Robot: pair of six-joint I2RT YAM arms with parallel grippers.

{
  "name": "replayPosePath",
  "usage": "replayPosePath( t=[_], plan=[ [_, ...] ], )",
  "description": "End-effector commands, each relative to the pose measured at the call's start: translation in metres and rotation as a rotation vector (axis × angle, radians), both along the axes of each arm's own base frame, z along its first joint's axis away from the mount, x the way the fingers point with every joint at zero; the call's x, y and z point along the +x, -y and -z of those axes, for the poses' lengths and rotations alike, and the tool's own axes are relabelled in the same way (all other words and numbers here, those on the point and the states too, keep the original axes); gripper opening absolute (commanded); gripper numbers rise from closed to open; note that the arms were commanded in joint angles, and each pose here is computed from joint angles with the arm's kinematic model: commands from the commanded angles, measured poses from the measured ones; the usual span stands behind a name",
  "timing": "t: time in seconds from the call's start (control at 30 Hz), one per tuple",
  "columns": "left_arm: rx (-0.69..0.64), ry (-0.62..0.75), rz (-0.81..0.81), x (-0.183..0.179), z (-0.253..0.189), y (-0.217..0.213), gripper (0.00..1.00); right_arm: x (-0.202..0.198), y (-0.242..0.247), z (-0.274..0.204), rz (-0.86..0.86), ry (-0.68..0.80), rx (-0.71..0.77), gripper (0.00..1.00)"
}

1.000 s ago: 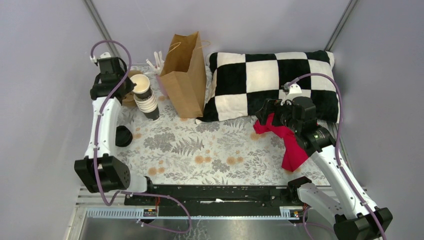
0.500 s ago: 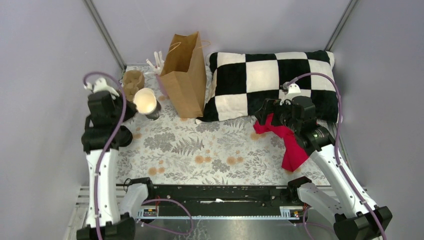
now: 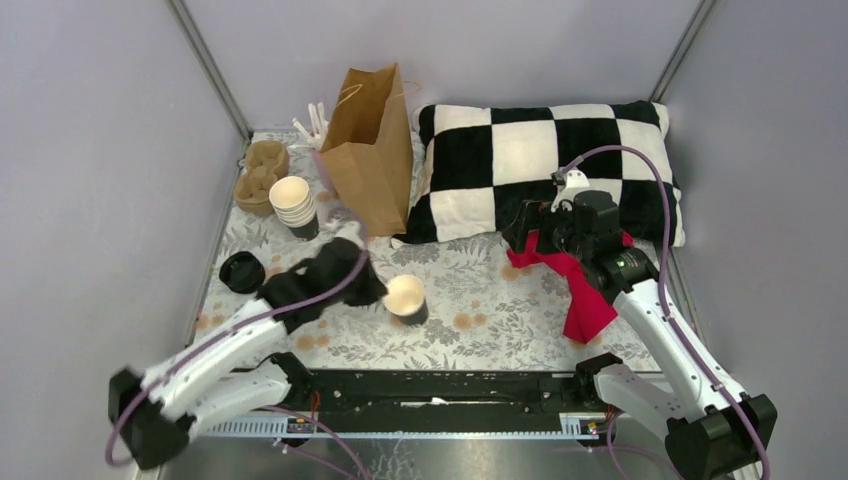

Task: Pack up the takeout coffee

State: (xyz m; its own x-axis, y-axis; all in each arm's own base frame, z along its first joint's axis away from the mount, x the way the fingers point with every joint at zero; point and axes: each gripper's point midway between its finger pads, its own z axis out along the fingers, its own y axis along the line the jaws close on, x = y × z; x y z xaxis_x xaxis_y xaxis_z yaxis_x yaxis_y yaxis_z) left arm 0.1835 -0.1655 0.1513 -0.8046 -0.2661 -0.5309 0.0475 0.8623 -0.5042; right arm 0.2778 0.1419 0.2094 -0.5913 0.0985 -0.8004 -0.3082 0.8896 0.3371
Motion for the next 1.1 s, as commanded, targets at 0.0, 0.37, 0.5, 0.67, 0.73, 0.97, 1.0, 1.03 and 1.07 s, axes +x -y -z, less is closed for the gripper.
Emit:
replayPosePath(
  t=[0.0,0.37,0.5,0.67,0.73,0.97,1.0,1.03,1.07],
  plan=[
    [0.016,0.126,-0.022,0.029,-0.007,0.069,0.00,-0.001,-0.005,-0.009,-0.021,0.031,0.019,0.98],
    [0.134,0.125,0.110,0.020,0.030,0.147,0.00,-0.006,-0.001,-0.009,-0.015,0.036,0.008,0.98],
    [0.208,0.176,0.093,0.025,0.013,0.139,0.00,-0.005,-0.002,-0.006,-0.019,0.033,0.012,0.98],
    [0.275,0.213,0.072,0.030,0.000,0.127,0.00,-0.006,-0.003,-0.005,-0.023,0.031,0.015,0.98],
    [0.287,0.201,0.072,0.029,0.007,0.126,0.00,-0.006,-0.003,-0.004,-0.022,0.030,0.015,0.98],
    [0.318,0.150,0.074,0.025,0.024,0.125,0.05,-0.007,-0.002,-0.004,-0.022,0.033,0.017,0.98],
    [0.323,0.149,0.073,0.024,0.024,0.123,0.12,-0.007,-0.003,-0.005,-0.025,0.034,0.018,0.98],
    [0.322,0.152,0.071,0.024,0.022,0.122,0.17,-0.007,-0.003,-0.004,-0.026,0.032,0.017,0.98],
    [0.319,0.157,0.070,0.024,0.020,0.121,0.23,-0.007,-0.003,-0.004,-0.025,0.031,0.018,0.98]
  ],
)
